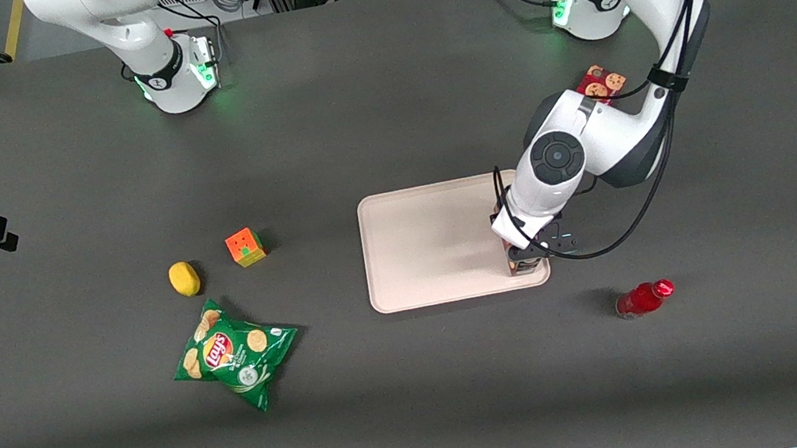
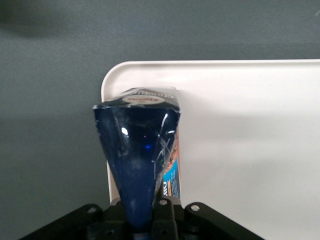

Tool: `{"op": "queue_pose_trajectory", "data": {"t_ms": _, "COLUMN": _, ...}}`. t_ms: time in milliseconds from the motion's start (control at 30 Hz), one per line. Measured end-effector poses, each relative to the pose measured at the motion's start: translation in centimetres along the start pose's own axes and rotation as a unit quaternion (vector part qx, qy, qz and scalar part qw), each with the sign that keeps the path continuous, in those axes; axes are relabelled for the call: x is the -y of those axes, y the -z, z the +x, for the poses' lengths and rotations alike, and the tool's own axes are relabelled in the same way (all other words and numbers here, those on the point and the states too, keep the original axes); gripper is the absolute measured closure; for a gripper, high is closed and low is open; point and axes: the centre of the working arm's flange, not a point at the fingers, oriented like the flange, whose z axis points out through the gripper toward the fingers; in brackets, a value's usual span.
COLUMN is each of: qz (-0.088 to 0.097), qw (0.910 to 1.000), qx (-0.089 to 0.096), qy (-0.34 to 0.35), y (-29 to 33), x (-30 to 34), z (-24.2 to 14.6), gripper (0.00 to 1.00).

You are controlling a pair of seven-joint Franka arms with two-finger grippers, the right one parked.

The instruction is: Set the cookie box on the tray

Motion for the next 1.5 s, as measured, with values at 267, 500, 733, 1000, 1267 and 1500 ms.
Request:
{"op": "queue_pose_trajectory", "data": {"t_ms": 267, "qz": -0.002, "qw": 1.0, "qx": -0.005, "qy": 0.002, "y": 0.6, "x": -0.1, "z": 0.4, "gripper": 0.48}}
{"op": "queue_pose_trajectory", "data": {"t_ms": 500, "qz": -0.002, "qw": 1.0, "qx": -0.007, "qy": 0.003, "y": 0.7, "x": -0.1, "z": 0.5, "gripper": 0.13}}
{"op": "queue_pose_trajectory", "data": {"t_ms": 733, "qz": -0.002, "qw": 1.0, "qx": -0.007, "qy": 0.003, "y": 0.7, "x": -0.1, "z": 0.5, "gripper": 0.0}}
{"op": "queue_pose_trajectory", "data": {"t_ms": 1000, "qz": 0.022, "qw": 0.9994, "qx": 0.0, "qy": -0.026, "y": 4.1, "x": 0.2, "z": 0.9, "gripper": 0.0}}
{"op": "queue_pose_trajectory", "data": {"t_ms": 1267, "qz": 0.029, "qw": 0.9972, "qx": -0.003, "qy": -0.069, "y": 14.6, "x": 2.6, "z": -0.3, "gripper": 0.0}}
{"op": "queue_pose_trajectory", "data": {"t_ms": 1500, "qz": 0.027, "qw": 0.9963, "qx": -0.003, "qy": -0.081, "y": 23.6, "x": 9.8, "z": -1.7, "gripper": 0.0}}
